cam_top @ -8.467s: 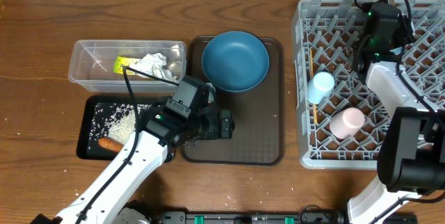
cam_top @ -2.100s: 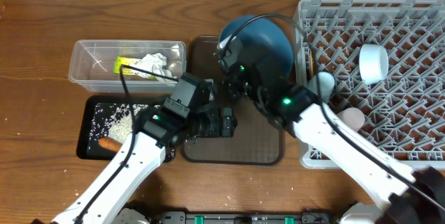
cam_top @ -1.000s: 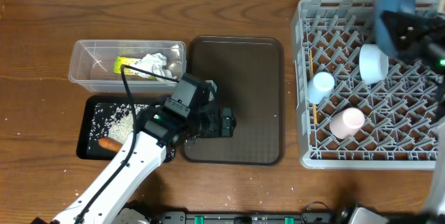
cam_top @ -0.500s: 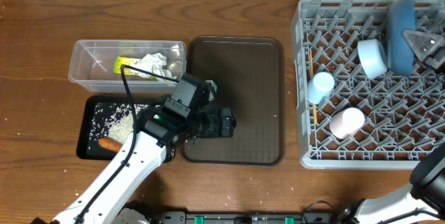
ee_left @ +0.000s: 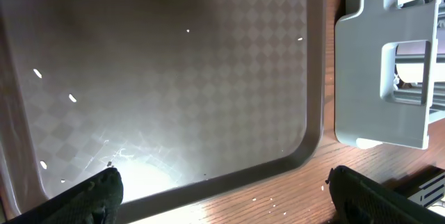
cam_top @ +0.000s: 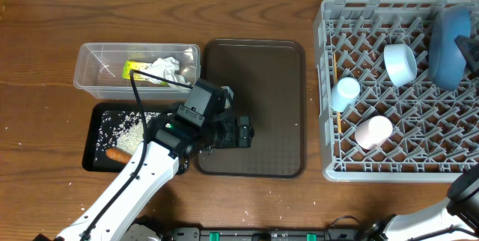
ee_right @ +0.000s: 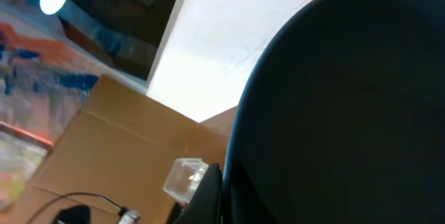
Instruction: Sort waste into correct bins and load items into the dishwasher rack
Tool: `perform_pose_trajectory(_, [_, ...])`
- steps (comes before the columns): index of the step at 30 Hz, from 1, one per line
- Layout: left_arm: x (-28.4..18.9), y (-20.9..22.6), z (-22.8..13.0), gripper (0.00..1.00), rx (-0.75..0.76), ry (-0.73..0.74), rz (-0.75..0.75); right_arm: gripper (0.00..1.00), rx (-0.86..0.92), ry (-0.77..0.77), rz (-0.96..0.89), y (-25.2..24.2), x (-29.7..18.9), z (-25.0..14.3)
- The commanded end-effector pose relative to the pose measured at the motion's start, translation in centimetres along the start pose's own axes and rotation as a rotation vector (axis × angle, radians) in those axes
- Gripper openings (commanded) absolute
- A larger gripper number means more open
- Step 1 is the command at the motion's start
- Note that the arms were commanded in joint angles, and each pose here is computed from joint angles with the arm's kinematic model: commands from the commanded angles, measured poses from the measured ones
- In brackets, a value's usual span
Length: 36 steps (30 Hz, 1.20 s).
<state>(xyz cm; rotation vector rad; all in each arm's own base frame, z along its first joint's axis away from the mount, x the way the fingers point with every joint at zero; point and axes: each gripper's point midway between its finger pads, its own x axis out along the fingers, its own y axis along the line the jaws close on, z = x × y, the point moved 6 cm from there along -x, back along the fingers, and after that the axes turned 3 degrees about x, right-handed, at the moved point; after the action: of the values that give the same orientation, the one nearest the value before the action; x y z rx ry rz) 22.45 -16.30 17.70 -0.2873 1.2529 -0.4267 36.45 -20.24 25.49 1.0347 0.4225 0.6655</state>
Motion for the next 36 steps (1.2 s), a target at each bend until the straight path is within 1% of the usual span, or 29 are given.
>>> perform_pose_trajectory(1, [0.0,0.2,-0.1,0.96,-0.015,0.001,0.008,0.01,0.190,-0.034,-0.016,-1.3,-1.5,0.1])
perform_pose_trajectory(9, [0.0,0.2,-0.1,0.97,-0.015,0.001,0.008,0.01,0.228,-0.053,-0.010,-0.5,-3.2,0.3])
perform_pose_trajectory(15, [0.0,0.2,-0.1,0.96,-0.015,0.001,0.008,0.01,0.317,-0.112,-0.027,-0.9,-5.7,0.4])
perform_pose_trajectory(21, [0.0,0.2,-0.1,0.96,-0.015,0.001,0.008,0.01,0.427,-0.163,-0.037,-1.8,-7.7,-0.4])
perform_pose_trajectory(24, [0.0,0.2,-0.1,0.96,-0.015,0.001,0.008,0.01,0.454,-0.185,-0.041,-2.1,-8.6,-0.8])
perform_pose_trajectory(26, [0.0,0.2,-0.1,0.96,-0.015,0.001,0.008,0.03,0.478,-0.203,-0.044,-2.3,-9.2,-1.1])
perform_pose_trajectory(27, [0.0,0.2,-0.1,0.96,-0.015,0.001,0.008,0.06,0.482,-0.214,-0.047,-2.3,-9.6,-1.2])
perform_pose_trajectory(28, [0.0,0.2,-0.1,0.96,-0.015,0.001,0.008,0.12,0.486,-0.223,-0.048,-2.4,-10.0,-1.2])
perform_pose_trajectory(30, [0.0,0.2,-0.1,0.96,-0.015,0.001,0.008,0.36,0.491,-0.240,-0.051,-2.4,-10.7,-1.2])
perform_pose_trajectory(31, [0.0,0.2,-0.1,0.96,-0.015,0.001,0.008,0.43,0.492,-0.250,-0.053,-2.4,-11.1,-1.2])
perform_pose_trajectory(32, [0.0,0.2,-0.1,0.96,-0.015,0.001,0.008,0.52,0.492,-0.258,-0.055,-2.4,-11.4,-1.2])
perform_pose_trajectory(33, [0.0,0.2,-0.1,0.96,-0.015,0.001,0.008,0.65,0.491,-0.263,-0.056,-2.4,-11.6,-1.2])
perform_pose_trajectory(35, [0.0,0.2,-0.1,0.97,-0.015,0.001,0.008,0.88,0.490,-0.267,-0.057,-2.4,-11.8,-1.2])
perform_pose_trajectory(36, [0.0,0.2,-0.1,0.97,-0.015,0.001,0.008,0.93,0.491,-0.267,-0.057,-2.4,-11.8,-1.2])
